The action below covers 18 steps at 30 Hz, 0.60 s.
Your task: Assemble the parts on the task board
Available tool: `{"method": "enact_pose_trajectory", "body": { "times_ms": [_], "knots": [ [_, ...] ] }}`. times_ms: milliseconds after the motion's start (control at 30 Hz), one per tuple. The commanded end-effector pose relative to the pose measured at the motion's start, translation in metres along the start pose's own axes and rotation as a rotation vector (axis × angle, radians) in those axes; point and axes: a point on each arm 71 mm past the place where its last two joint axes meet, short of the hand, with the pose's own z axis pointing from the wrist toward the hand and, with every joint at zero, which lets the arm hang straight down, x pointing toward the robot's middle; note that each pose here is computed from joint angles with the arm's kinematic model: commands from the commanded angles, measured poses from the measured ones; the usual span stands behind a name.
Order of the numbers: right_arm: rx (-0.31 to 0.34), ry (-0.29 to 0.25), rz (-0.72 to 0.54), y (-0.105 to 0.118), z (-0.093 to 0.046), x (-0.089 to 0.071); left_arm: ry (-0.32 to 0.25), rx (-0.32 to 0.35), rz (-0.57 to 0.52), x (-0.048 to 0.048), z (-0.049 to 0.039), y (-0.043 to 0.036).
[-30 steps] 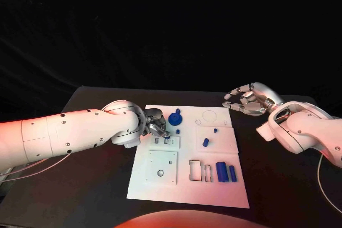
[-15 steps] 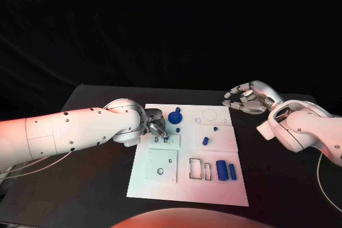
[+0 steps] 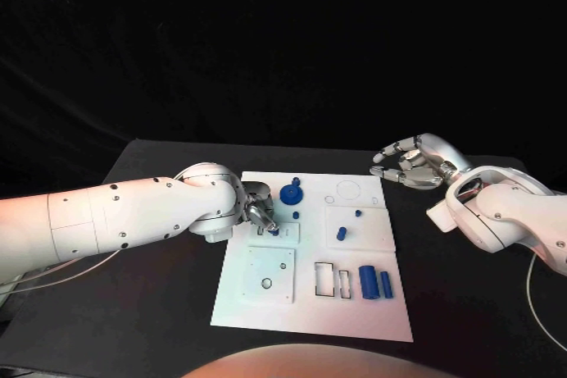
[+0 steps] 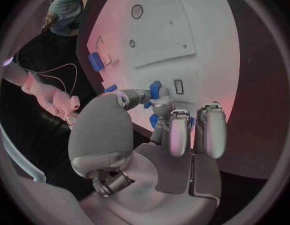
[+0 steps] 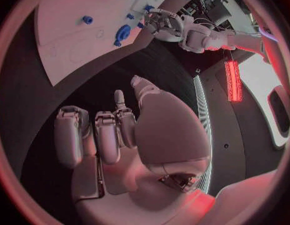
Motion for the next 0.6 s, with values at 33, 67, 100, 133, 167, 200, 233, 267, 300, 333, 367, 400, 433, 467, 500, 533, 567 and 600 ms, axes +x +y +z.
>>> {"method": "enact_pose_trajectory", "body": {
  "times_ms": [33,67,100,133,167,200,233,267,300,333,367,400,433,467,500,533,567,600],
  "knots": [
    [-0.011,0.015,-0.015,0.0008,-0.0001,0.0019,0.024,-0.005,0.023,0.0025,0.0009,-0.0014],
    [-0.012,0.015,-0.017,0.0008,-0.0001,0.0019,0.024,-0.005,0.023,0.0026,0.001,-0.0016],
    [-0.013,0.015,-0.019,0.0008,-0.0001,0.002,0.023,-0.004,0.022,0.0027,0.0012,-0.0018],
    [-0.013,0.015,-0.019,0.0008,-0.0002,0.002,0.023,-0.004,0.022,0.0028,0.0014,-0.0019],
    [-0.013,0.015,-0.02,0.0007,-0.0002,0.0021,0.022,-0.004,0.021,0.0028,0.0016,-0.002],
    [-0.013,0.015,-0.02,0.0006,-0.0003,0.0021,0.02,-0.004,0.02,0.0028,0.0017,-0.0021],
    [-0.013,0.015,-0.021,0.0005,-0.0003,0.0021,0.019,-0.004,0.02,0.0028,0.0018,-0.0021],
    [-0.013,0.015,-0.021,0.0004,-0.0004,0.0022,0.019,-0.004,0.02,0.0028,0.0019,-0.0021],
    [-0.013,0.015,-0.021,0.0003,-0.0004,0.0022,0.019,-0.004,0.02,0.0029,0.002,-0.002],
    [-0.013,0.015,-0.021,0.0003,-0.0004,0.0023,0.02,-0.004,0.021,0.003,0.002,-0.002],
    [-0.013,0.015,-0.021,0.0003,-0.0005,0.0023,0.021,-0.005,0.022,0.0032,0.0021,-0.002],
    [-0.013,0.015,-0.022,0.0002,-0.0005,0.0023,0.023,-0.005,0.023,0.0034,0.0021,-0.002],
    [-0.013,0.015,-0.022,0.0001,-0.0005,0.0023,0.025,-0.006,0.024,0.0036,0.0022,-0.002],
    [-0.013,0.015,-0.022,0.0001,-0.0005,0.0024,0.027,-0.006,0.026,0.0038,0.0022,-0.002],
    [-0.013,0.016,-0.022,0.0,-0.0005,0.0024,0.03,-0.006,0.028,0.0041,0.0022,-0.0021],
    [-0.013,0.016,-0.022,0.0,-0.0006,0.0025,0.033,-0.006,0.03,0.0043,0.0022,-0.0021],
    [-0.013,0.016,-0.022,-0.0001,-0.0006,0.0025,0.036,-0.006,0.032,0.0046,0.0023,-0.0021],
    [-0.012,0.016,-0.022,-0.0002,-0.0006,0.0025,0.039,-0.006,0.034,0.0048,0.0023,-0.0021]
  ]
}}
